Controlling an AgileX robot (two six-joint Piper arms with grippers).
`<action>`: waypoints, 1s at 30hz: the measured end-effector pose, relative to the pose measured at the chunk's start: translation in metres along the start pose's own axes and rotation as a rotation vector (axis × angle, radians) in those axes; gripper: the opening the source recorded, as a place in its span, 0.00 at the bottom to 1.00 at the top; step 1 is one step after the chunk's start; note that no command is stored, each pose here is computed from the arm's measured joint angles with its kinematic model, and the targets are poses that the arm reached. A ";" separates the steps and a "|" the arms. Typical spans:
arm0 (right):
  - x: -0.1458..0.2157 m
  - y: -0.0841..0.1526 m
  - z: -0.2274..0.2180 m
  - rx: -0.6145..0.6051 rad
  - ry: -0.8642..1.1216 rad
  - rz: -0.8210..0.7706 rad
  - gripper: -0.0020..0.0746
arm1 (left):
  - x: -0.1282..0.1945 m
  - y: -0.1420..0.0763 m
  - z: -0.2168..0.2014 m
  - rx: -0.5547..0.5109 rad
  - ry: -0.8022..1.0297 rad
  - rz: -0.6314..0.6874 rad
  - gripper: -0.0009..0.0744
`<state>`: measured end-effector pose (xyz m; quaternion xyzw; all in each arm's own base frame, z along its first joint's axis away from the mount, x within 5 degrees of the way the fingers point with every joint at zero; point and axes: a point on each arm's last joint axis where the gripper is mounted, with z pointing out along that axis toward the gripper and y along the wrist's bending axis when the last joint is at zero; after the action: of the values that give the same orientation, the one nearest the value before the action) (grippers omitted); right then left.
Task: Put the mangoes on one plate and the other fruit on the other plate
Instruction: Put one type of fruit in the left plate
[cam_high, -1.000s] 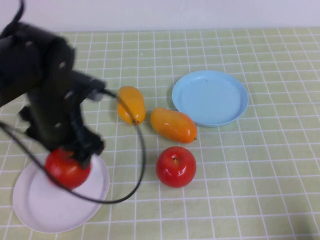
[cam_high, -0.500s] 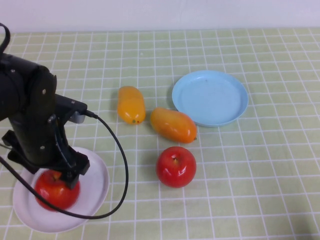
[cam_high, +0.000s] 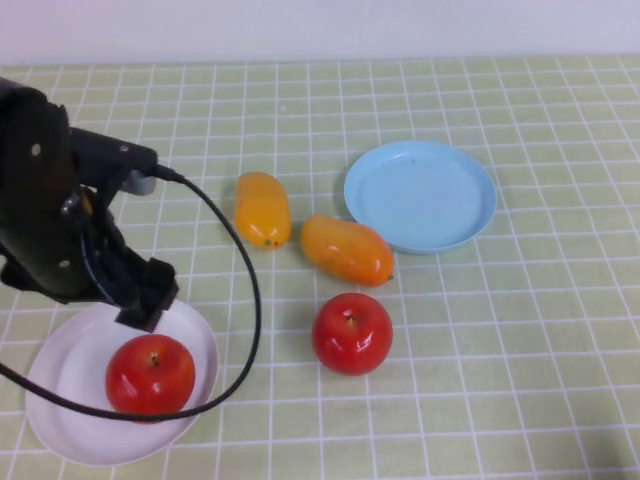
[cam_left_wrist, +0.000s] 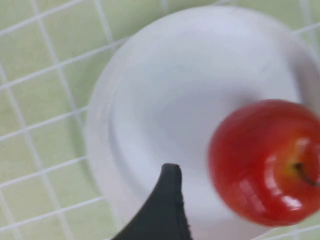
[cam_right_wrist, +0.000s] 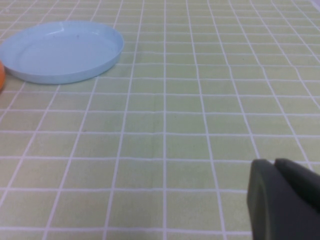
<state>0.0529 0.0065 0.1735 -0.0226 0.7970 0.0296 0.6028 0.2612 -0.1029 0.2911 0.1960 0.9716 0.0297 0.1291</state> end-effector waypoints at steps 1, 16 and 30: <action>0.000 0.000 0.000 0.000 0.000 0.000 0.00 | 0.000 -0.002 -0.001 0.009 -0.007 0.003 0.90; 0.000 0.000 0.000 0.000 0.000 0.000 0.00 | -0.034 -0.142 0.014 0.220 -0.237 0.475 0.90; 0.000 0.000 0.000 0.000 -0.002 0.000 0.00 | -0.060 -0.167 0.038 0.178 -0.180 0.549 0.90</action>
<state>0.0529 0.0065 0.1737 -0.0225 0.7965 0.0295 0.6035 0.2626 -0.2796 0.2505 0.4635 0.8658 -0.0392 0.1844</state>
